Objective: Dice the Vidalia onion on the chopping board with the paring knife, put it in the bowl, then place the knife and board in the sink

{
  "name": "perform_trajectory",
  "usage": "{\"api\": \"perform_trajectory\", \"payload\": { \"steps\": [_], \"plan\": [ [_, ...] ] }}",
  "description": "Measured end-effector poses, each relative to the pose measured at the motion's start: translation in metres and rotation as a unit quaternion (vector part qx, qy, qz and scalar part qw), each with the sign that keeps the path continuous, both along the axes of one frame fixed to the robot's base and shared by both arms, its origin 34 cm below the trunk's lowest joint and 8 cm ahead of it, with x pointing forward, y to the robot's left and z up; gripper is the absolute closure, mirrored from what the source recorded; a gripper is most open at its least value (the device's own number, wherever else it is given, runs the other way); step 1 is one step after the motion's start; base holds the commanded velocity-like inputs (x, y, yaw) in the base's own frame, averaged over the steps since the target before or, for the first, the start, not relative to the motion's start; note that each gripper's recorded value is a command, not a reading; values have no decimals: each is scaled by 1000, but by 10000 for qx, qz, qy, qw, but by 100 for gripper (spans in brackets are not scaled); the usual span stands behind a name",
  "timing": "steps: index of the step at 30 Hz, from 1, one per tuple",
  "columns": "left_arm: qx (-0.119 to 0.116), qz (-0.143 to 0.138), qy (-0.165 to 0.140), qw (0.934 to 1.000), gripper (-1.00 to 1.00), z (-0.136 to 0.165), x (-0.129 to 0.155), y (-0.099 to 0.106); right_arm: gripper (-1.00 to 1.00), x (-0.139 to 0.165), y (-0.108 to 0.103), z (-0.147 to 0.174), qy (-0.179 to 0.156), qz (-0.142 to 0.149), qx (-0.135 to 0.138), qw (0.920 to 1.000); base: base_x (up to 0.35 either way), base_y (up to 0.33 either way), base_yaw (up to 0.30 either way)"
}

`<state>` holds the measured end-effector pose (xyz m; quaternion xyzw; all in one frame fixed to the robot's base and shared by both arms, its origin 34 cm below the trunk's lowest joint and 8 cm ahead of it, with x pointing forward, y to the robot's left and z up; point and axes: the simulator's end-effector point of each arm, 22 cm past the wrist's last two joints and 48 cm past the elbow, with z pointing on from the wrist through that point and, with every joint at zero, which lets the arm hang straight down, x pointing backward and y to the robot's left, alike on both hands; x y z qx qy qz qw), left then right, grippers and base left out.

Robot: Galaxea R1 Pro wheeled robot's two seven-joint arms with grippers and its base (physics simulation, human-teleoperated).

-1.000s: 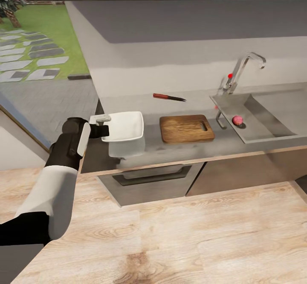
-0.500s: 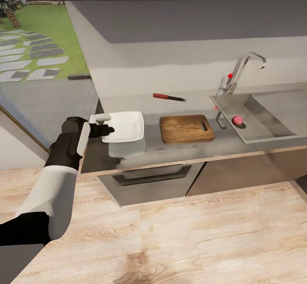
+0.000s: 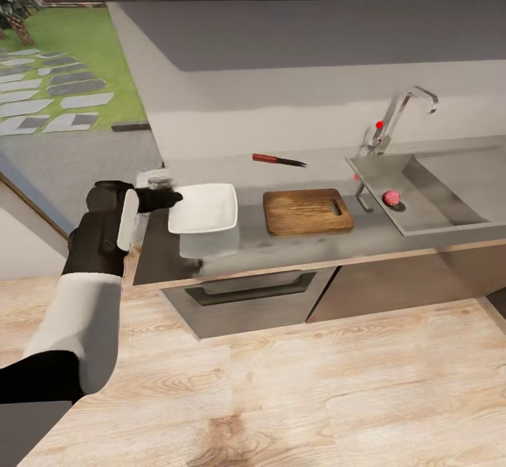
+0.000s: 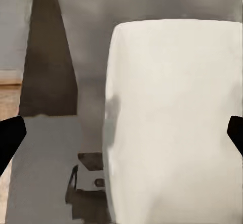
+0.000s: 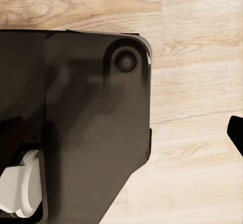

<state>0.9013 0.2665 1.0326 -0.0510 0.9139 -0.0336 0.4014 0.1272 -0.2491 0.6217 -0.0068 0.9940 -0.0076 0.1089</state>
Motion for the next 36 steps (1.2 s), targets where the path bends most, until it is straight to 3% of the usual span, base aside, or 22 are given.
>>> {"api": "perform_trajectory", "payload": {
  "steps": [2,5,8,14,22,24,27,29,30,31,34,36],
  "plan": [
    [67,96,-969,9952,-100,82,7,10,-100,0,0,0,-3,0,0,10000,0,0,0],
    [116,128,-1596,9870,-100,135,4,12,-100,0,0,0,0,0,0,10000,0,0,0],
    [140,112,-1791,9837,-100,152,2,10,-100,0,0,0,2,0,0,10000,0,0,0],
    [177,116,-1850,9825,-100,157,1,12,-100,0,0,0,2,0,0,10000,0,0,0],
    [387,266,-1729,9838,-100,147,2,38,-100,0,0,0,4,1,0,10000,-106,64,0],
    [526,385,-1612,9848,-100,137,0,59,-100,0,0,0,5,1,0,10000,-206,166,0],
    [708,714,-1487,9838,-100,129,-7,107,-100,0,0,0,3,1,0,10000,-120,96,0],
    [836,1053,-1363,9815,-100,124,-15,153,-100,0,0,0,3,2,-1,10000,-39,31,0],
    [908,1314,-1206,9798,-100,116,-23,189,-100,0,0,0,2,2,0,10000,-21,17,0],
    [882,1409,-1157,9793,-100,113,-26,202,-100,0,0,0,1,1,0,10000,-13,11,0],
    [894,1741,-653,9785,-100,76,-41,250,-100,0,0,0,3,0,0,10000,-6,5,0],
    [862,1829,-247,9790,-100,41,-50,265,-100,0,0,0,2,0,0,10000,-3,2,0]
  ]
}}
